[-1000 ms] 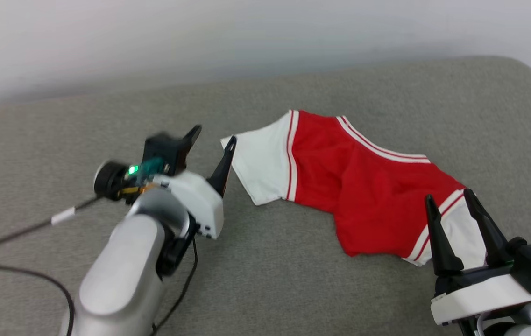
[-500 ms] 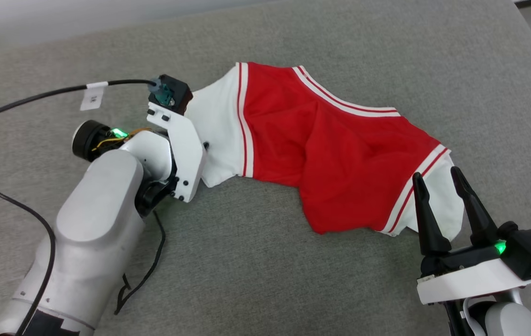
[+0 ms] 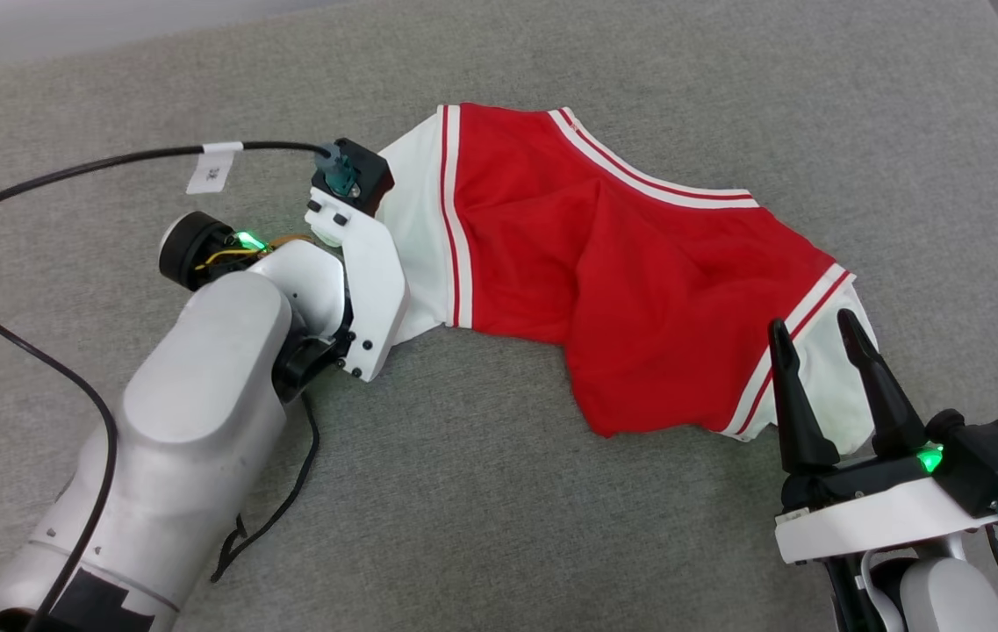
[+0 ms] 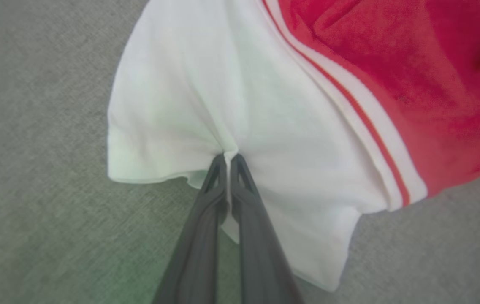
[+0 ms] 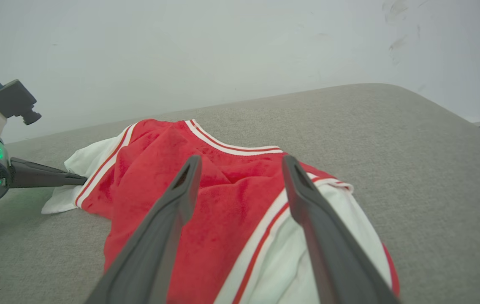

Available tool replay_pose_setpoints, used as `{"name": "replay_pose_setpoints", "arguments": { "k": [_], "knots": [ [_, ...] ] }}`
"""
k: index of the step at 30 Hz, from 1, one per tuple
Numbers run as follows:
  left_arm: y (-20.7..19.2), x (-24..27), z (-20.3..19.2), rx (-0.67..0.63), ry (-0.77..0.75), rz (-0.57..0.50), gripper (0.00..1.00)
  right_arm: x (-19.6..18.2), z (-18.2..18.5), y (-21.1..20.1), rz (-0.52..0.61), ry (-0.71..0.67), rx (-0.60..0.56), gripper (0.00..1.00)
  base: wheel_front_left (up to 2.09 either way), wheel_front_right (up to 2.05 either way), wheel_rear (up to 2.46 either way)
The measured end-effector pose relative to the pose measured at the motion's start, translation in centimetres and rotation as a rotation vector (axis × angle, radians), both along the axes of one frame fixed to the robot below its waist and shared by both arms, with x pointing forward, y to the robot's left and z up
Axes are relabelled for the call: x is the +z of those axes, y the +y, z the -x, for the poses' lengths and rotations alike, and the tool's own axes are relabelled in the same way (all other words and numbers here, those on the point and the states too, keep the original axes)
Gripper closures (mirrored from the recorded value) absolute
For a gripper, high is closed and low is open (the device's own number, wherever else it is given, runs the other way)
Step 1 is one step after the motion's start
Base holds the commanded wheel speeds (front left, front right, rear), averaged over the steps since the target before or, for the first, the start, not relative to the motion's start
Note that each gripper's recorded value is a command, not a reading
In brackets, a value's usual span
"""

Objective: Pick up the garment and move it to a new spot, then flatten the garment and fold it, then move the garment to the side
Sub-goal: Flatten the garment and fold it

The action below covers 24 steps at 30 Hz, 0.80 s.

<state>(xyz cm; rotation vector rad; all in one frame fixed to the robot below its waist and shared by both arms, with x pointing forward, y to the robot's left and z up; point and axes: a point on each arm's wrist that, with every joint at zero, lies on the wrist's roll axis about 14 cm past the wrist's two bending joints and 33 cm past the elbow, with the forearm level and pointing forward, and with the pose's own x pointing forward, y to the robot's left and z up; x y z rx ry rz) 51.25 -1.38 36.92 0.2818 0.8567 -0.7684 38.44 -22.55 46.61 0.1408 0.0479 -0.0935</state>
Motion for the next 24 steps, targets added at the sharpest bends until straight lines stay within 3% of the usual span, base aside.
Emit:
{"name": "replay_pose_setpoints", "arguments": {
  "k": [8, 13, 18, 24],
  "knots": [
    [3.3, 4.6, -1.9, 0.08, -0.244, 0.046, 1.0, 0.9, -0.8, 1.2, -0.004, -0.021, 0.043, 0.0, 0.0, 0.0, 0.0],
    [7.2, 7.4, -0.6, 0.155, -0.35, 0.05, 1.0, 1.5, -1.2, 2.8, -0.007, -0.024, 0.097, 0.0, 0.0, 0.0, 0.0],
    [12.2, 7.0, 4.0, 0.306, -0.323, 0.049, 1.0, 2.2, -1.5, 4.6, -0.018, -0.034, 0.153, 0.0, 0.0, 0.0, 0.0],
    [16.3, 2.7, 13.2, 0.531, -0.121, 0.063, 1.0, 3.5, -1.3, 6.0, -0.02, -0.054, 0.196, 0.0, 0.0, 0.0, 0.0]
  ]
}}
